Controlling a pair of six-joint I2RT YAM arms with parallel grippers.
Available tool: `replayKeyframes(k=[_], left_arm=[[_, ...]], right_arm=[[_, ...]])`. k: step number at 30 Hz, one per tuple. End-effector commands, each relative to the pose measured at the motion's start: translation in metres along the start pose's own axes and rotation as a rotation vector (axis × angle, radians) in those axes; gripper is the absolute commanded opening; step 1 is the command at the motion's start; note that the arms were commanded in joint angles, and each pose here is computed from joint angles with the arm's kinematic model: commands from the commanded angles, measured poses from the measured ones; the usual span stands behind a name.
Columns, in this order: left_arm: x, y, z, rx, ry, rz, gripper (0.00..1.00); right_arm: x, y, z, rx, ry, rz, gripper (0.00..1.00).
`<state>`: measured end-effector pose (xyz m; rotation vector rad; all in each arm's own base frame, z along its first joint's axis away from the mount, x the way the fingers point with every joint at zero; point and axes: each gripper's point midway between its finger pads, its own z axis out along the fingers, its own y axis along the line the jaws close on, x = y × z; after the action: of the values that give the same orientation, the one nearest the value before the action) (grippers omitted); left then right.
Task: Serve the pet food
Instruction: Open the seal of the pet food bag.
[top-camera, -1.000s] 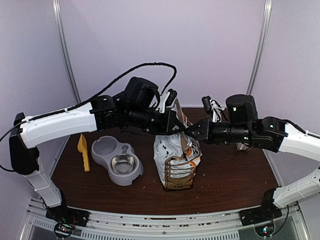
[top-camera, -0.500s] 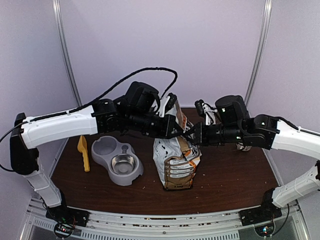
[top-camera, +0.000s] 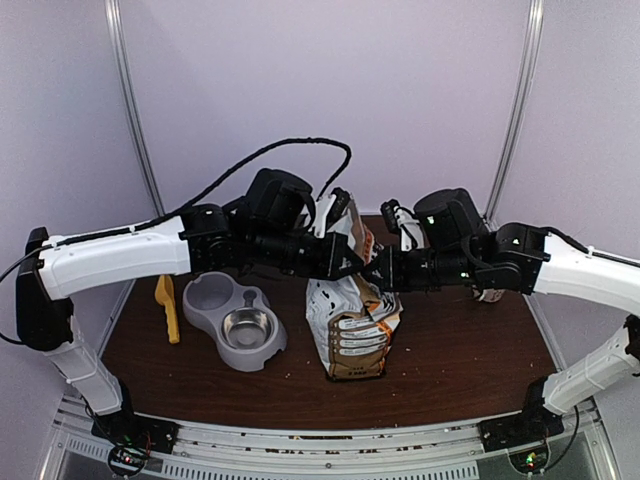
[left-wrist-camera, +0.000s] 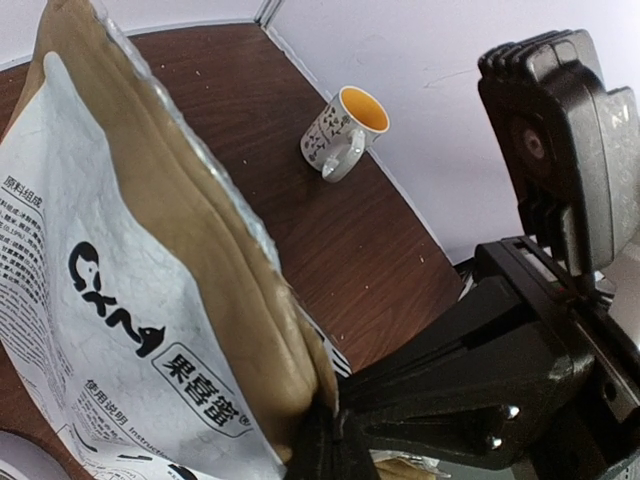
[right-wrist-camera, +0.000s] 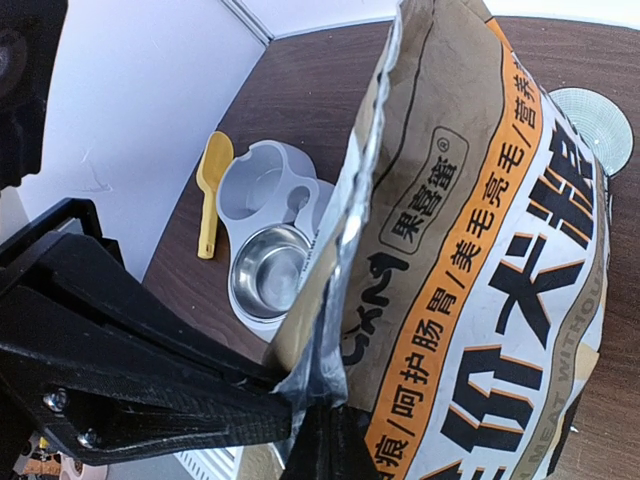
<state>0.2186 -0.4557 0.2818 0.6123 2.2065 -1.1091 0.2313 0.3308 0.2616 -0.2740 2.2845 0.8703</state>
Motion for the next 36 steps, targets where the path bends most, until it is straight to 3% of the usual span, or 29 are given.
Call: replayKeyframes(k=[1,13,19,23,28,33,36], left_arm=[[-0.038,-0.037,-0.03,0.113,-0.145,0.046,0.0],[-0.039,-0.037,-0.034,0.111,-0.155,0.048,0.0],[-0.039,-0.021,-0.037,0.019,-0.146,0.03,0.0],[-0.035,-0.014,-0.038,-0.016,-0.123,0.028,0.24],[-0.032,-0.011,-0.033,-0.022,-0.096,0.016,0.41],[-0.029,-0.01,-0.025,-0.021,-0.063,0.009,0.52],[-0.029,-0.007,-0.027,-0.034,-0.06,0.009,0.53]], right_arm=[[0.017,-0.047,0.012,0.212,0.041,0.003,0.0],[0.02,-0.056,0.016,0.256,0.042,0.024,0.0],[0.011,-0.037,0.007,0.144,0.011,0.047,0.0],[0.002,-0.007,-0.001,-0.077,-0.026,0.079,0.0],[0.004,0.021,-0.002,-0.264,0.0,0.113,0.0],[0.005,0.036,-0.005,-0.367,0.006,0.144,0.0],[0.005,0.041,-0.01,-0.408,0.001,0.146,0.0]])
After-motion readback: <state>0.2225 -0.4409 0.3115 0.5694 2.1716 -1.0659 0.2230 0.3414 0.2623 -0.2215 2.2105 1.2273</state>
